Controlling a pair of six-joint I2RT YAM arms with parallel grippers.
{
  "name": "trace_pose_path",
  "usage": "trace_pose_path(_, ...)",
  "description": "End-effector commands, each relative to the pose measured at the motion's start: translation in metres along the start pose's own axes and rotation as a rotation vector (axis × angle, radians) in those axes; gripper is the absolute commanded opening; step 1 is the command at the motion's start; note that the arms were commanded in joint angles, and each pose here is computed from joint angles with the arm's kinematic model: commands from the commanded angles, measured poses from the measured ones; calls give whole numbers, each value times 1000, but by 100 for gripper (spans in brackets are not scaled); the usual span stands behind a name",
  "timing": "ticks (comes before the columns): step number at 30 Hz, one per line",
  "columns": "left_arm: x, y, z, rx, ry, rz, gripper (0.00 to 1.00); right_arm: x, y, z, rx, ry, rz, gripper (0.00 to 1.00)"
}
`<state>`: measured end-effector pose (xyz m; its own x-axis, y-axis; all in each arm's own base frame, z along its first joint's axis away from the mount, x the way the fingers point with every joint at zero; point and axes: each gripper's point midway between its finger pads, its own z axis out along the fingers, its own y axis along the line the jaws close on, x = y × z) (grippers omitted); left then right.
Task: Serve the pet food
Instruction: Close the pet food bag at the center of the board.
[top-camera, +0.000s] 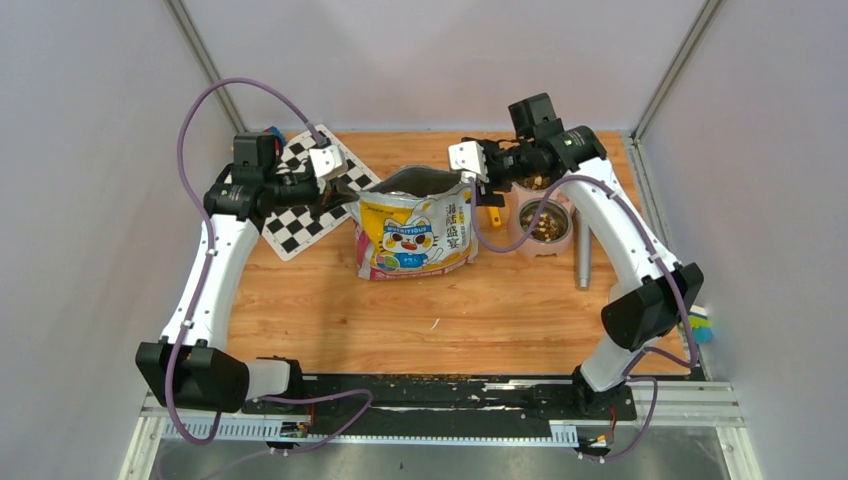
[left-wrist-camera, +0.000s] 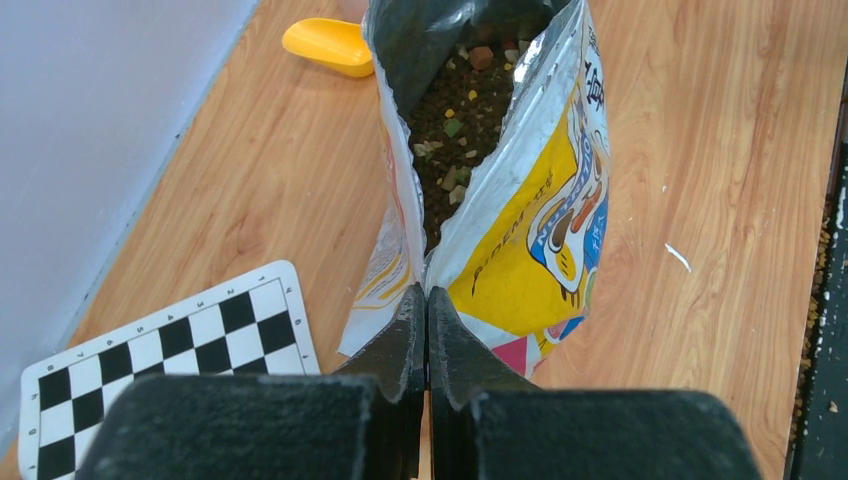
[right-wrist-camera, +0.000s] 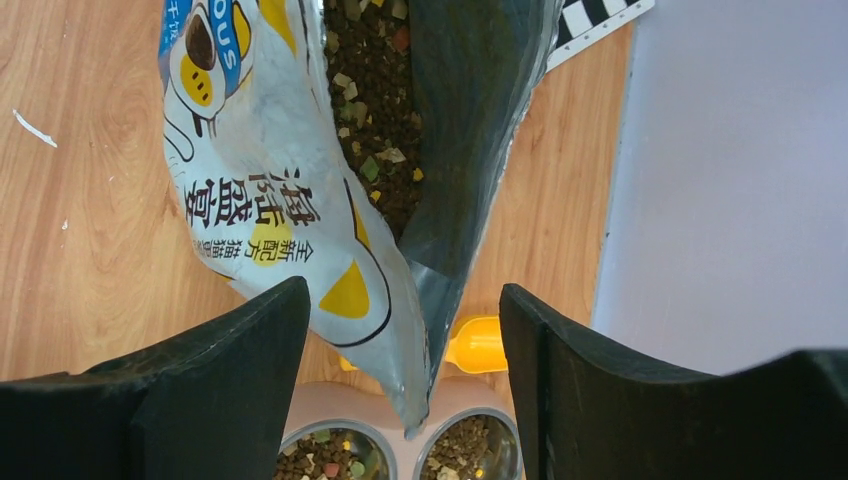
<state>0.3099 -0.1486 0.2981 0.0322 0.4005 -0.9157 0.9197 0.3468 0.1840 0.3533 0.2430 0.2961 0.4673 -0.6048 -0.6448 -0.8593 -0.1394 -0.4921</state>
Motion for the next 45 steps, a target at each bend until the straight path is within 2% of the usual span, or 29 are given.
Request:
trace_pose_path(1,-40,1,-17,-35,-100,149,0,3,-13,7,28,44,10,69)
trace_pose_path(6,-41,0,-18,-33,-101,154,0,5,-13,14,15,66,20,64)
trace_pose_path(13,-42,1,-18,-34,-101,153,0,5,-15,13,11,84,19,37)
trace_pose_path(16,-42,1,-18,-34,-101,155,0,5,-14,10,9,94,7,33)
trace_pose_path(18,-43,1,-18,-34,-101,157,0,6,-14,9,10,102,5,36)
trace_pose_path(22,-42,1,-18,-34,-96,163,0,3,-6,-1,-7,116,-26,50)
trace_pose_path(25,-40,0,-19,-35,-87,167,0,4,4,-5,-31,122,-42,52)
trace_pose_path(27,-39,0,-19,-37,-81,170,0,7,7,-5,-38,133,-36,45)
trace_pose_path(30,-39,0,-20,-38,-79,174,0,16,8,-1,-53,163,-9,18)
trace_pose_path(33,-41,0,-21,-39,-79,176,0,21,5,-2,-55,194,-2,0)
trace_pose_path(45,-24,12,-29,-105,22,242,0,24,-20,-51,87,221,-120,0)
